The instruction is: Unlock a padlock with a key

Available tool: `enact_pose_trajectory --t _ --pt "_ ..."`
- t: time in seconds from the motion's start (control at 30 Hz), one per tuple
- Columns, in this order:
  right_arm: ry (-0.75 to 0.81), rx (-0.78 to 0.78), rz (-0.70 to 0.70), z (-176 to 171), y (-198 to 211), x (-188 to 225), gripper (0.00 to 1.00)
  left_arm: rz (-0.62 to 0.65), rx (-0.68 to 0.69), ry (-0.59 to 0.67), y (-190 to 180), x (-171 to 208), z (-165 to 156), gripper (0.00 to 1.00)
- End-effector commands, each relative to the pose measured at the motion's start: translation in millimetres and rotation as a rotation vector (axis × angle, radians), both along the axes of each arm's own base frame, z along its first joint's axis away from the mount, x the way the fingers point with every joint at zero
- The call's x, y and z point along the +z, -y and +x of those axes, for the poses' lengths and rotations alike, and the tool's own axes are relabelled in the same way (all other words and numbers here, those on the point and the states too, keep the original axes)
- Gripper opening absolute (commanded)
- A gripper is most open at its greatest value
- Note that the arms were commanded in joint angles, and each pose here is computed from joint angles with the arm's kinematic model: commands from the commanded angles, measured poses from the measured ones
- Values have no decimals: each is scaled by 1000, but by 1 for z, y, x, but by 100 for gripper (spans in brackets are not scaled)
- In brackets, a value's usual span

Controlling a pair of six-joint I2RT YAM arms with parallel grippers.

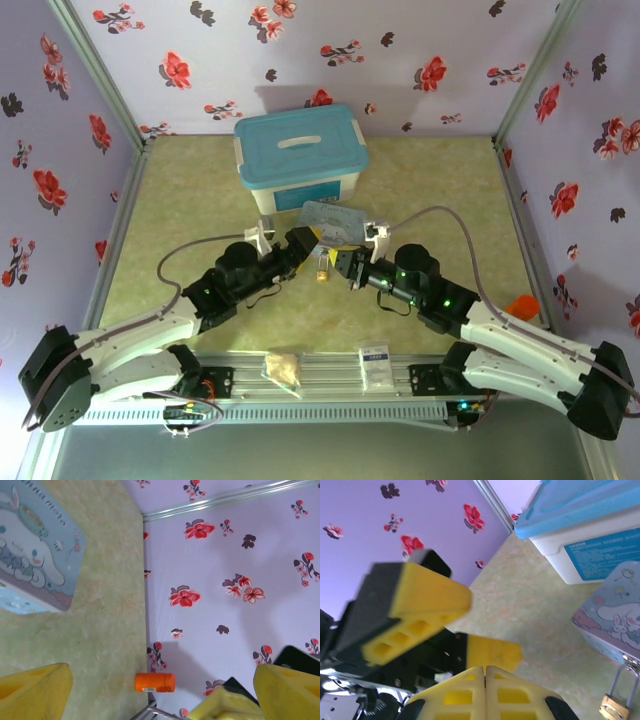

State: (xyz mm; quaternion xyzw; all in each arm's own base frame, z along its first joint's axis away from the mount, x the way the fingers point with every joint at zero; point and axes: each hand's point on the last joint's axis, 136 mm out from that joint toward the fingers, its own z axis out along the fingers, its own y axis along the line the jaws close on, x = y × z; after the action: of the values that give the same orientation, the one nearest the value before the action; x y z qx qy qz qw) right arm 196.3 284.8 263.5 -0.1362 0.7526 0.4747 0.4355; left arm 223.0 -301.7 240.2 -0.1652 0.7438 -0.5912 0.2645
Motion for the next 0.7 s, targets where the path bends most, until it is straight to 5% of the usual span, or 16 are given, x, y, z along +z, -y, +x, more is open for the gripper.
enact_pose_trajectory --t 0.0,0.43,0.67 --pt "36 26 64 -1 -7 13 0 -132 49 -14 2 23 3 94" --pt "36 94 81 -2 -35 1 0 -192 50 -31 7 28 4 90" --pt "13 101 44 -5 -38 -15 0 -148 54 -11 5 22 4 70"
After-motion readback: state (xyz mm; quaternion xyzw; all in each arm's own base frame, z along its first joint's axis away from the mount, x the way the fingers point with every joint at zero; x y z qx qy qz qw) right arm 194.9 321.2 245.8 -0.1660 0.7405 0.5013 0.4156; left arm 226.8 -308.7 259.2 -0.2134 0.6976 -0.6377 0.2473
